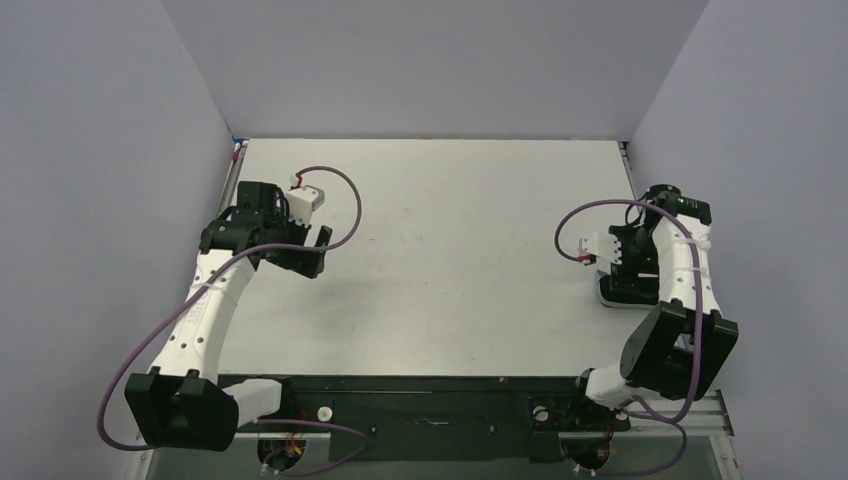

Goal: Open the umbrella

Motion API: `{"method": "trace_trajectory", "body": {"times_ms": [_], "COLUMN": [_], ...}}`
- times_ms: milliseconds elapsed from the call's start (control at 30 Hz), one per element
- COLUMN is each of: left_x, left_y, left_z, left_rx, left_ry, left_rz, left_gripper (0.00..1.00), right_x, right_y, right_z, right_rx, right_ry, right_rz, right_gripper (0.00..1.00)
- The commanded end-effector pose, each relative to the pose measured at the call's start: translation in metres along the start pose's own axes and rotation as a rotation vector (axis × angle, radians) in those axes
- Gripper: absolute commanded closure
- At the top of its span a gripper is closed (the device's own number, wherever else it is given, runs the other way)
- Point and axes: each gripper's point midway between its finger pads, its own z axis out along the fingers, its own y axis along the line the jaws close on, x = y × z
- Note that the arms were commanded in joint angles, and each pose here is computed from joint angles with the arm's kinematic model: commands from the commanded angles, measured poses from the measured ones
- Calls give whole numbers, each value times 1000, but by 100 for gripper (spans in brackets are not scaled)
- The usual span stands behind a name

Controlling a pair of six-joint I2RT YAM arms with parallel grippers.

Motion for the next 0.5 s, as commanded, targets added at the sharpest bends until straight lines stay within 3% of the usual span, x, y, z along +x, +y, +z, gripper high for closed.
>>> {"method": "trace_trajectory", "body": {"times_ms": [0, 467], "left_x": [-19, -10], "left_y": [-2, 10], "left_z": [-11, -6], "left_rx": [-2, -60], "left_ry": [-87, -13], "left_rz": [34, 9], "left_gripper": [3, 3], "right_x": [33, 60], "right_y": [-25, -37], "right_z": [-1, 77], "right_rx": [-20, -161], "right_ry": [111, 147], "right_rz": [-116, -169], "right_gripper": [11, 8]}}
